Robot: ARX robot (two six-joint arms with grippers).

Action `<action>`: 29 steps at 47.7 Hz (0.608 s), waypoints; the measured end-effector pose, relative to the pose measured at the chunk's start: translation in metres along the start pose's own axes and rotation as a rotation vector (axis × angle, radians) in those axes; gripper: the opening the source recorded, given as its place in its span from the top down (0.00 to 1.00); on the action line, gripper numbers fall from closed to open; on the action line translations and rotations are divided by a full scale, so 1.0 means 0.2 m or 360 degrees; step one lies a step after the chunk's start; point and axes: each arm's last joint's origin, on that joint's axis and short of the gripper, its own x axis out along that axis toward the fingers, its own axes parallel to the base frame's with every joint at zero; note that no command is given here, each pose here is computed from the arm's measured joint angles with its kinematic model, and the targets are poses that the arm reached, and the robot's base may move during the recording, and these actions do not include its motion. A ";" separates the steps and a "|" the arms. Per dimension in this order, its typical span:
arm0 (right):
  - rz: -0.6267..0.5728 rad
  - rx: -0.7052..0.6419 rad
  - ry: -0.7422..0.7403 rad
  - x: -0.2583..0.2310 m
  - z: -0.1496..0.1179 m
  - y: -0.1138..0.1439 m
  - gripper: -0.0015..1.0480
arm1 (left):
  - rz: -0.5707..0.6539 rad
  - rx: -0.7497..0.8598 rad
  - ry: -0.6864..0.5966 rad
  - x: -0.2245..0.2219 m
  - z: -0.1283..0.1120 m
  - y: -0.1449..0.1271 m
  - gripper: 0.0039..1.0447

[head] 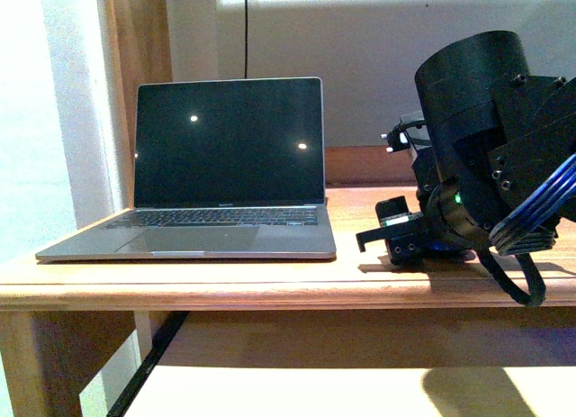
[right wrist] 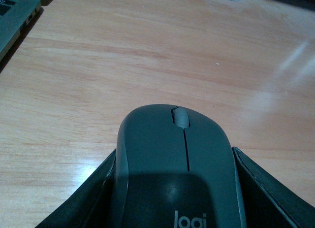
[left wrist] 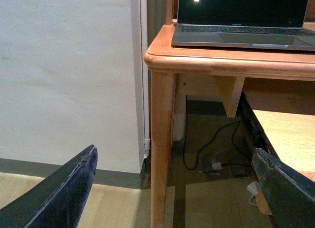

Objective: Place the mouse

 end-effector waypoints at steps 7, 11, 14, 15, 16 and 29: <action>-0.0020 -0.0003 0.0003 0.01 0.00 0.01 0.44 | -0.0001 0.0000 0.0000 0.00 0.00 0.00 0.07; -0.0023 -0.0003 0.0001 0.01 0.00 0.01 0.44 | -0.0001 0.0000 0.0000 0.00 0.00 0.00 0.07; -0.0023 0.0001 -0.0013 0.02 0.01 0.02 0.33 | -0.0001 0.0000 0.0000 0.00 0.00 0.00 0.07; -0.0019 0.0006 -0.0022 0.02 0.01 0.02 0.28 | 0.0000 0.0000 0.0000 0.00 0.00 0.00 0.07; -0.0017 0.0009 -0.0028 0.02 0.01 0.02 0.25 | -0.0001 0.0000 0.0000 0.00 0.00 0.00 0.07; 0.0202 0.0135 -0.0127 -0.06 0.05 -0.12 0.07 | -0.0001 0.0000 0.0000 0.00 0.00 0.00 0.07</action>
